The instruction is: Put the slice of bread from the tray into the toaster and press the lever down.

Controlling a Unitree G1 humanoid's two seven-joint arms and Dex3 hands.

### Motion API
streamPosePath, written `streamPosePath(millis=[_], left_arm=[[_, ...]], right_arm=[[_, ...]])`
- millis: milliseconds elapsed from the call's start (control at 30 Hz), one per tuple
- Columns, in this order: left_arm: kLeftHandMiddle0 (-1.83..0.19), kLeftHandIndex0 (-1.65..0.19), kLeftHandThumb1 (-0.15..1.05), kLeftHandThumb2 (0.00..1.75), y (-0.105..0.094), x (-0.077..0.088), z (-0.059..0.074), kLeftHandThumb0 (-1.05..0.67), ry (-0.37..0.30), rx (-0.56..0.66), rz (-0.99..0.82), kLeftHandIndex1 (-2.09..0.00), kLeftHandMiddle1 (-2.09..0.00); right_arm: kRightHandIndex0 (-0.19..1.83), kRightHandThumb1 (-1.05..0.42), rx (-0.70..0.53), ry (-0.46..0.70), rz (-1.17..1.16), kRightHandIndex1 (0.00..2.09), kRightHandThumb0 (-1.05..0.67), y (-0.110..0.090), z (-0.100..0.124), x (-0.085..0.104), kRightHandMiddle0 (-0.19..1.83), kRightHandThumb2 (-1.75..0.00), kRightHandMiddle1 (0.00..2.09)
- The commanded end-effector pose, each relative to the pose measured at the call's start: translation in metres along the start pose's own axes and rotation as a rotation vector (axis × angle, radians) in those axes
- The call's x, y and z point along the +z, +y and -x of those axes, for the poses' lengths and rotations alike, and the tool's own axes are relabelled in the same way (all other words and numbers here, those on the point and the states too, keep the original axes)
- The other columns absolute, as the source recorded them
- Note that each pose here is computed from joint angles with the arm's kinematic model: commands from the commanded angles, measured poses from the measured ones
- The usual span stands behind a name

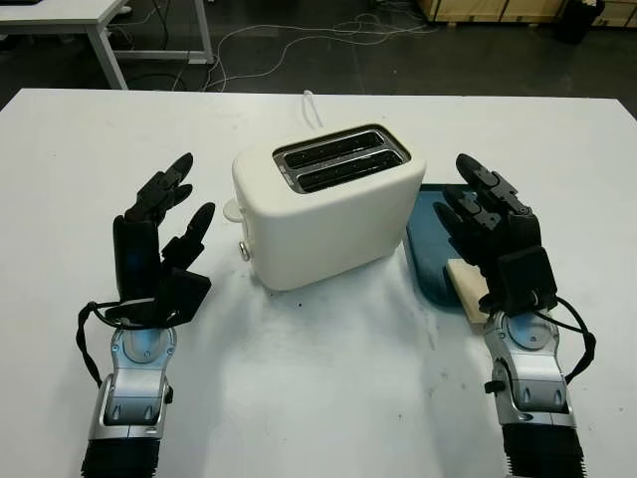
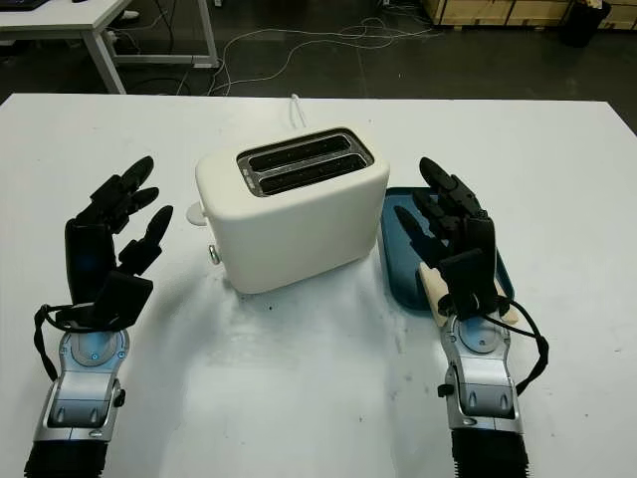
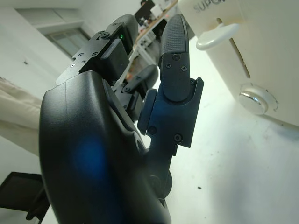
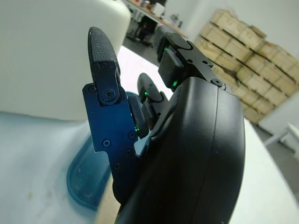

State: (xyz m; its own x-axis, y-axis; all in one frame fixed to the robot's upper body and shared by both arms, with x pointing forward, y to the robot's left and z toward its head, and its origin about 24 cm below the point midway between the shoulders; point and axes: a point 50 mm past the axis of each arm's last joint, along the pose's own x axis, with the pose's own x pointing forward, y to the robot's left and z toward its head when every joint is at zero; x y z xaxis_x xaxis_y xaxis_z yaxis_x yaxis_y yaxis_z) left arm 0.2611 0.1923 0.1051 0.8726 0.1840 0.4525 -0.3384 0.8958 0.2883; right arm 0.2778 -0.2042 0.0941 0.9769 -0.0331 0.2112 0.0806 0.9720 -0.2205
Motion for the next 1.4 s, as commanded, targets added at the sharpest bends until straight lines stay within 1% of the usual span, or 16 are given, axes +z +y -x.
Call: streamPosePath(millis=[0,100,200,267,333,467,533,600,667,800,933,1033,1133,1233,1333,1367], left_arm=[[-0.53,-0.62,0.92,0.26,0.001,0.000,0.001,-0.59,-0.016,-0.002,-0.002,-0.01,-0.50],[-0.53,-0.62,0.92,0.26,0.000,0.000,0.001,-0.60,-0.008,-0.002,-0.002,0.00,-0.49],[-0.53,-0.62,0.92,0.27,0.000,-0.001,0.001,-0.60,-0.005,-0.002,-0.006,0.00,-0.50],[-0.53,-0.62,0.92,0.27,0.001,-0.001,0.001,-0.60,0.000,0.000,0.003,0.00,-0.50],[-0.52,-0.62,0.92,0.26,0.001,-0.001,0.001,-0.61,0.003,0.000,0.005,0.00,-0.50],[-0.52,-0.62,0.92,0.26,0.001,0.000,0.000,-0.59,-0.005,-0.004,0.000,0.00,-0.50],[-0.52,-0.62,0.92,0.26,0.002,0.000,0.000,-0.59,-0.001,-0.003,0.003,0.00,-0.50],[-0.51,-0.61,0.92,0.26,0.002,0.000,0.000,-0.59,0.001,-0.003,0.006,0.00,-0.49],[-0.51,-0.61,0.92,0.26,0.003,0.000,0.000,-0.60,-0.002,0.000,0.000,0.00,-0.49],[-0.52,-0.62,0.92,0.26,0.003,-0.001,-0.001,-0.61,-0.006,0.004,-0.020,-0.01,-0.50],[-0.52,-0.62,0.92,0.27,0.003,0.000,-0.001,-0.62,-0.002,0.003,-0.013,-0.01,-0.49],[-0.52,-0.61,0.92,0.26,0.003,0.000,-0.001,-0.61,0.003,0.001,0.002,0.00,-0.49],[-0.51,-0.61,0.92,0.26,0.003,0.000,-0.001,-0.59,0.000,-0.001,0.005,0.00,-0.49],[-0.51,-0.61,0.92,0.27,0.004,0.000,-0.001,-0.59,-0.001,-0.001,-0.004,0.00,-0.49],[-0.52,-0.62,0.92,0.27,0.003,0.000,-0.001,-0.60,-0.002,0.001,-0.004,0.00,-0.49],[-0.52,-0.62,0.92,0.26,0.003,0.000,-0.001,-0.60,-0.001,0.001,-0.002,0.00,-0.49]], right_arm=[[0.56,-0.92,0.032,-0.026,0.118,0.00,-0.54,-0.013,0.004,0.003,0.51,-0.07,0.00],[0.55,-0.91,0.094,-0.008,0.284,0.00,-0.56,-0.032,0.010,0.005,0.50,-0.04,0.00],[0.55,-0.90,0.154,0.006,0.466,0.00,-0.60,-0.053,0.019,0.012,0.50,-0.02,0.00],[0.53,-0.89,0.229,-0.008,0.609,0.00,-0.60,-0.066,0.027,0.020,0.49,-0.01,0.00],[0.46,-0.90,0.319,-0.001,0.772,0.00,-0.63,-0.075,0.035,0.027,0.42,-0.01,0.00],[0.25,-0.87,0.462,0.031,1.042,0.00,-0.71,-0.077,0.047,0.038,0.24,0.00,0.00],[0.12,-0.87,0.527,0.073,1.148,0.00,-0.77,-0.076,0.051,0.043,0.14,0.00,0.00],[0.04,-0.86,0.572,0.119,1.225,0.00,-0.80,-0.075,0.054,0.048,0.08,0.00,0.00],[0.01,-0.83,0.603,0.159,1.272,0.00,-0.81,-0.073,0.056,0.053,0.02,0.00,0.00],[0.00,-0.76,0.650,0.218,1.290,0.00,-0.79,-0.072,0.057,0.058,0.00,0.00,0.00],[0.00,-0.76,0.664,0.245,1.296,0.00,-0.80,-0.071,0.058,0.053,0.00,-0.01,0.00],[0.00,-0.79,0.619,0.220,1.325,0.00,-0.74,-0.069,0.057,0.043,0.00,-0.01,0.00],[0.00,-0.81,0.521,0.130,1.350,0.00,-0.68,-0.068,0.056,0.028,0.02,-0.01,0.01],[0.03,-0.81,0.440,0.038,1.359,0.01,-0.60,-0.066,0.056,0.012,0.11,-0.01,0.05],[0.09,-0.84,0.406,-0.020,1.345,0.07,-0.49,-0.065,0.056,0.000,0.20,-0.01,0.08],[0.07,-0.85,0.398,-0.031,1.339,0.13,-0.46,-0.065,0.056,-0.004,0.22,-0.01,0.07]])
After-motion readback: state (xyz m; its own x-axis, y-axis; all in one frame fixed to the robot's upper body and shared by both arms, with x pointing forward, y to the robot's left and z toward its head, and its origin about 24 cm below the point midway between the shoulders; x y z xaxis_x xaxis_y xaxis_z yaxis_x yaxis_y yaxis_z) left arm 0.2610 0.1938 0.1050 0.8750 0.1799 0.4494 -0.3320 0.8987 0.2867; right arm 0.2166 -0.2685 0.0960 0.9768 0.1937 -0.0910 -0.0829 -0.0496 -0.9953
